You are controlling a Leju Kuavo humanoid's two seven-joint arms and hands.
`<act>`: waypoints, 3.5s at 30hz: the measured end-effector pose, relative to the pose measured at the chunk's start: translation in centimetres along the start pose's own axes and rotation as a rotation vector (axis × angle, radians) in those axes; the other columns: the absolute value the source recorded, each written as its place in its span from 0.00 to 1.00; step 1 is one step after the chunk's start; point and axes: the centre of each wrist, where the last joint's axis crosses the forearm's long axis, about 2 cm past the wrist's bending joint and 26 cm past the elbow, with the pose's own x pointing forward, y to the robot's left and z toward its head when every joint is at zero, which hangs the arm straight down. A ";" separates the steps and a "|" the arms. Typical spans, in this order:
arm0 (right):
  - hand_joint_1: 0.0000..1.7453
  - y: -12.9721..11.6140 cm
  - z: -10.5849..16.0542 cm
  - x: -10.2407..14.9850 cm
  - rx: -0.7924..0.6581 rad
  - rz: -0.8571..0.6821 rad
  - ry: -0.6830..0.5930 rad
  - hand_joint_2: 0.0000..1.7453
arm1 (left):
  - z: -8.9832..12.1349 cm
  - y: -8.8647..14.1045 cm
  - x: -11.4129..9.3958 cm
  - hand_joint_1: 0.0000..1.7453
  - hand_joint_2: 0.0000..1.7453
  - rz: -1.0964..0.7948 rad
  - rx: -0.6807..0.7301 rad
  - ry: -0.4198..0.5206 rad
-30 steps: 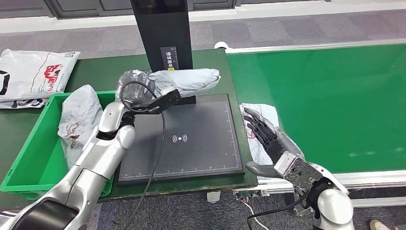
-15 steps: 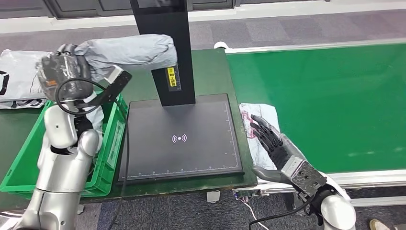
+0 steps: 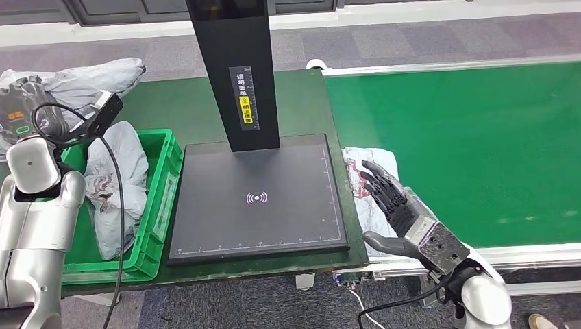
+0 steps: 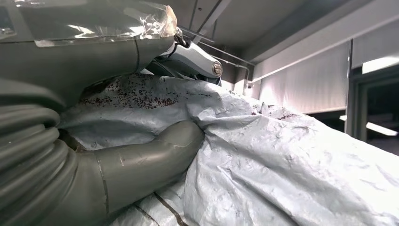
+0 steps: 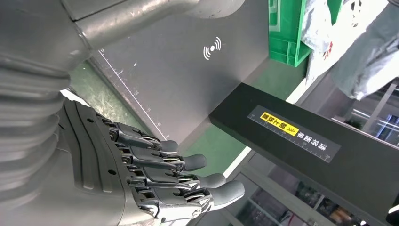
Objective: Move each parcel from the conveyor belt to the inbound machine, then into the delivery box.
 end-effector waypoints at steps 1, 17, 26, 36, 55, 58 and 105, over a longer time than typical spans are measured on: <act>0.00 0.0 0.0 0.0 0.000 0.000 0.000 1.00 | 0.0 -0.3 -0.3 1.00 1.00 -0.009 -0.010 0.004; 0.00 -0.3 0.4 -0.3 -0.015 -0.002 0.009 1.00 | 1.9 -3.8 -1.8 0.73 1.00 -0.085 -0.178 0.011; 0.00 0.0 1.0 -0.6 -0.024 -0.025 -0.002 1.00 | 3.1 -3.6 -1.7 0.00 0.00 -0.070 -0.184 -0.053; 0.00 0.3 1.5 -1.1 -0.028 -0.050 0.000 1.00 | 5.9 -2.3 -2.8 0.00 1.00 0.001 -0.124 -0.091; 0.00 -1.0 2.3 -1.2 -0.061 -0.070 0.008 1.00 | 5.7 0.1 -1.5 0.00 1.00 0.966 -0.530 -0.536; 0.00 -1.6 2.4 -1.3 -0.065 -0.061 0.014 1.00 | 6.2 1.5 0.0 0.00 1.00 1.531 -0.630 -0.776; 0.00 -15.9 1.9 -11.8 0.259 0.240 1.199 1.00 | 27.3 -1.1 12.1 0.00 1.00 2.294 -1.062 -1.026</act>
